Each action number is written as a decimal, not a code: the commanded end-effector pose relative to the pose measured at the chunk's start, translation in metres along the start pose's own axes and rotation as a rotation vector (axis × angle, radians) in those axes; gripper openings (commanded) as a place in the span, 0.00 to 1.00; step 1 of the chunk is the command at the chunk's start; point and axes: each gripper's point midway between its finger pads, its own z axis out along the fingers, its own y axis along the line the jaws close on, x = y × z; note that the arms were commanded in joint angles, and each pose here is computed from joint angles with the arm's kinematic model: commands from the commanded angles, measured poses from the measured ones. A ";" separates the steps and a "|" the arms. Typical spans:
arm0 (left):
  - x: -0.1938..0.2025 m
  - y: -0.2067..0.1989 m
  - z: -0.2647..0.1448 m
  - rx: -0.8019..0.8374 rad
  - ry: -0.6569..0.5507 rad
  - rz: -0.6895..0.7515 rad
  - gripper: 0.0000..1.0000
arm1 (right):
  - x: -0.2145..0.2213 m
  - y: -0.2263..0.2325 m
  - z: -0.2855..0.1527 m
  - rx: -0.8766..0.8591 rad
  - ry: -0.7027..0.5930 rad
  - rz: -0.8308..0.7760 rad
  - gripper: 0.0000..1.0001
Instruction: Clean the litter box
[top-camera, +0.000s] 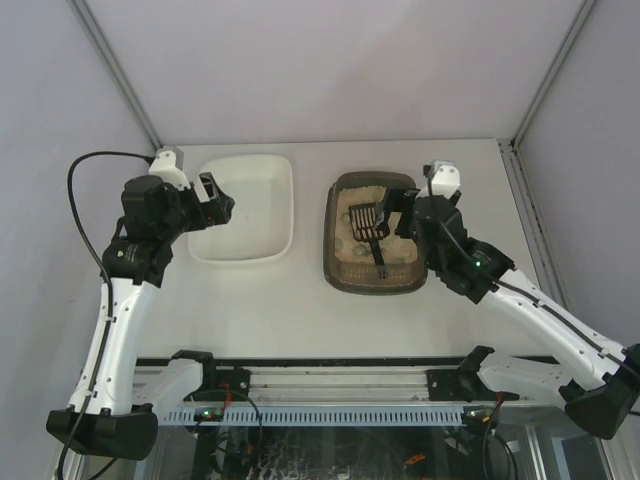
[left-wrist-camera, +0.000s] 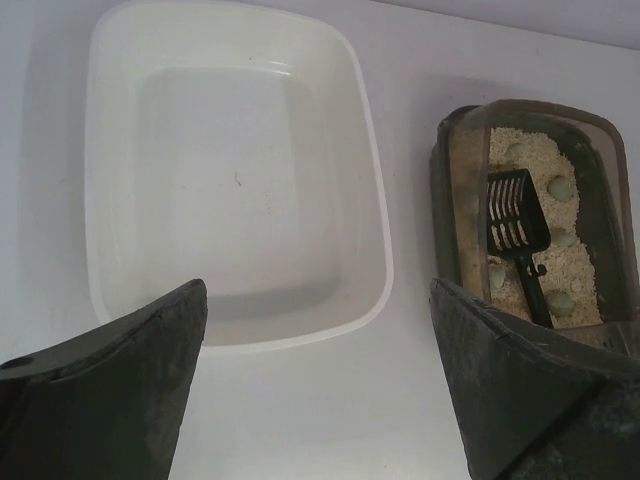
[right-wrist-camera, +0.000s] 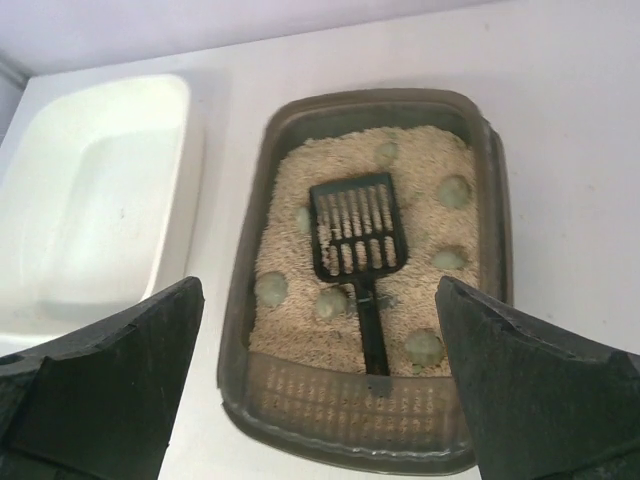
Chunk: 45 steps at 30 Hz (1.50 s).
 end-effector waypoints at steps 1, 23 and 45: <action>-0.005 -0.006 0.001 0.032 -0.022 -0.008 0.95 | -0.022 0.013 -0.011 0.032 -0.079 -0.166 1.00; -0.013 -0.100 0.017 0.477 0.044 0.072 1.00 | 0.117 0.008 0.074 -0.073 0.418 -0.169 0.66; -0.006 -0.147 0.047 0.597 0.069 -0.020 0.91 | 0.202 -0.023 0.109 0.113 0.584 -0.256 0.54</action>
